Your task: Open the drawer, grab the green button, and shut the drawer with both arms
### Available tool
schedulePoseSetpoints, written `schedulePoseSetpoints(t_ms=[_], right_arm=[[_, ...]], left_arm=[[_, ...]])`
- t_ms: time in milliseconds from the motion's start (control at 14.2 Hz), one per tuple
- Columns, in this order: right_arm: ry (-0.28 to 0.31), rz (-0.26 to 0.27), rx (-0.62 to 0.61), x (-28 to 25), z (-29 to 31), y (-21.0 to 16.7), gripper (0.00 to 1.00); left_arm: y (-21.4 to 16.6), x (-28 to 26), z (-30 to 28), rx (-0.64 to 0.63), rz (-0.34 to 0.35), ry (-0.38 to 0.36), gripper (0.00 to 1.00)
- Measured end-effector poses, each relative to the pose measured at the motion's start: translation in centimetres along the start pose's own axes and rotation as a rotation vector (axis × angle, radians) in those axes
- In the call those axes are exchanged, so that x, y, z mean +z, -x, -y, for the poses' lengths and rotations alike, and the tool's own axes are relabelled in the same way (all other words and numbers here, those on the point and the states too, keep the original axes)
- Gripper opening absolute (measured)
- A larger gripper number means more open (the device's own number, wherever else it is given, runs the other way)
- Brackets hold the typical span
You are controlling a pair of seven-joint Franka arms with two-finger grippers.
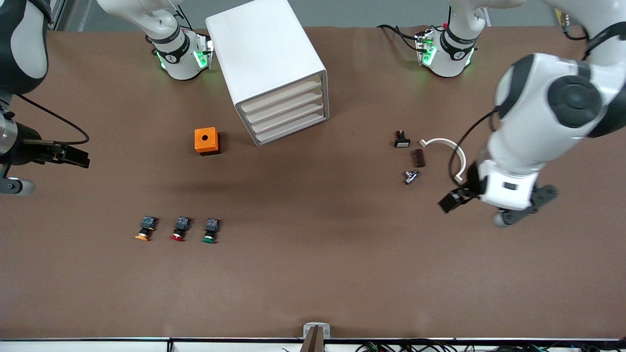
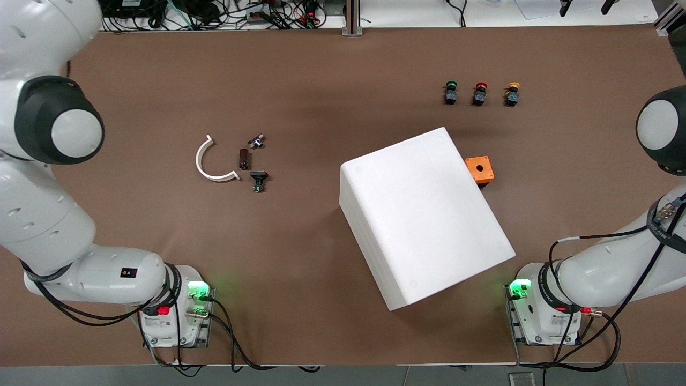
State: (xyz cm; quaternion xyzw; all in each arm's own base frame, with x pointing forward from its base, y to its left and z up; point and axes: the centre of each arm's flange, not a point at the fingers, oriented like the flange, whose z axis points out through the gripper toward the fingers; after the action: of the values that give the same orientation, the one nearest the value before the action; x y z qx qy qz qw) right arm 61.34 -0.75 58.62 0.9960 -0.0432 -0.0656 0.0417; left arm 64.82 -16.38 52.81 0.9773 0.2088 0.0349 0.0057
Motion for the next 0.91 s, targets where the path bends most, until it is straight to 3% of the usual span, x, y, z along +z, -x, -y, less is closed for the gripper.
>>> schedulePoseSetpoints(t_ms=[211,421,913], right_arm=[[-0.007,0.02,-0.04,-0.3,-2.1,0.6,1.0],[-0.018,0.006,-0.08,-1.1,-4.6,1.1,1.0],[-0.025,-0.011,-0.078,-2.3,-5.4,2.0,1.0]], left_arm=[[-0.8,-0.5,4.1,0.156,0.086,-0.07,1.0],[-1.0,-0.6,7.0,0.284,0.157,-0.112,1.0],[-1.0,-3.0,18.3,0.329,0.19,-0.03,1.0]])
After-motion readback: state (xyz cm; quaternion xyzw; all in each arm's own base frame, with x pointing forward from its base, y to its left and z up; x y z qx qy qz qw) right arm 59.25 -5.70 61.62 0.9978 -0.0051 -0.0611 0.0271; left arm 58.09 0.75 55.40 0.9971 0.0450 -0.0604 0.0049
